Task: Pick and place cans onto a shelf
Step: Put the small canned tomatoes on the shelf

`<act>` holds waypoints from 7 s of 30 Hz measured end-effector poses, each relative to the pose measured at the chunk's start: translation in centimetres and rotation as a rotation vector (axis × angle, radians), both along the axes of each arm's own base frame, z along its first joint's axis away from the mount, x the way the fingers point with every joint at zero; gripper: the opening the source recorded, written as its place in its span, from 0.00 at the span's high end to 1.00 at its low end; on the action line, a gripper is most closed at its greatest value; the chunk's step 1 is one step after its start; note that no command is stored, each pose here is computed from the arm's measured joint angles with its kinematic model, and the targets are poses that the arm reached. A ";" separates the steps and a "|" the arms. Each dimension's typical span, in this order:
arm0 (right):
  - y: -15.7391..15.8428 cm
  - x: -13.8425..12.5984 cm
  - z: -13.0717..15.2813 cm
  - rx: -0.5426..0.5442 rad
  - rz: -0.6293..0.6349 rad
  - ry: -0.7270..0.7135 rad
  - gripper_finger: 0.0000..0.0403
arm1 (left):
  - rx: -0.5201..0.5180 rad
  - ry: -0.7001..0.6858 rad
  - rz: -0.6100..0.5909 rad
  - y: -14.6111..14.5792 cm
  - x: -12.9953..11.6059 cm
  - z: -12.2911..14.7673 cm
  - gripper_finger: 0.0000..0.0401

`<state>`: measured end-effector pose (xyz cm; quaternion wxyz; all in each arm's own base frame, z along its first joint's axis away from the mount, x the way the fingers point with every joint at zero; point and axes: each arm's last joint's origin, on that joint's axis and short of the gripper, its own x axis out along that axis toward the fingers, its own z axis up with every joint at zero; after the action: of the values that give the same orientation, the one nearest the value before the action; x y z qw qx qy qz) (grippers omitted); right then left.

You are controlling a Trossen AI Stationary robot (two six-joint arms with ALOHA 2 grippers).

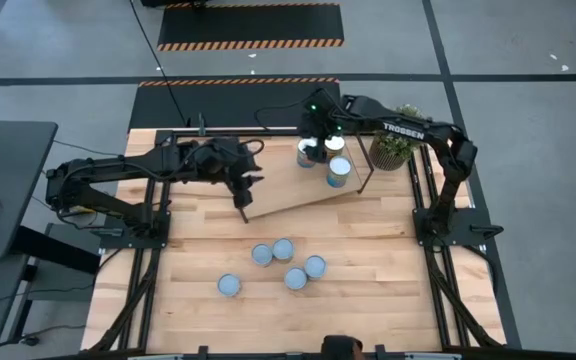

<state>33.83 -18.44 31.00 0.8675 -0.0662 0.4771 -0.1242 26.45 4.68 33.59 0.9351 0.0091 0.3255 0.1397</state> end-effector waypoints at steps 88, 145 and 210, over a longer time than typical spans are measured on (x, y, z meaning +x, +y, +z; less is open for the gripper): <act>35.0 7.3 -11.7 0.197 0.473 0.220 0.09 | -0.753 0.007 0.255 -16.5 -4.0 -0.9 0.71; 35.9 6.2 -12.1 0.266 -0.033 0.161 0.08 | -0.779 -0.003 0.247 -16.6 -3.9 -0.7 0.71; 22.9 3.0 -0.1 0.053 0.313 -0.063 0.25 | -0.606 -0.102 0.266 -16.1 -3.8 -0.6 0.71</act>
<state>36.88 4.50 30.87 0.8921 -0.1129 0.4368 0.0231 22.69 -11.43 33.02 0.8839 -0.3190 0.3034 0.1579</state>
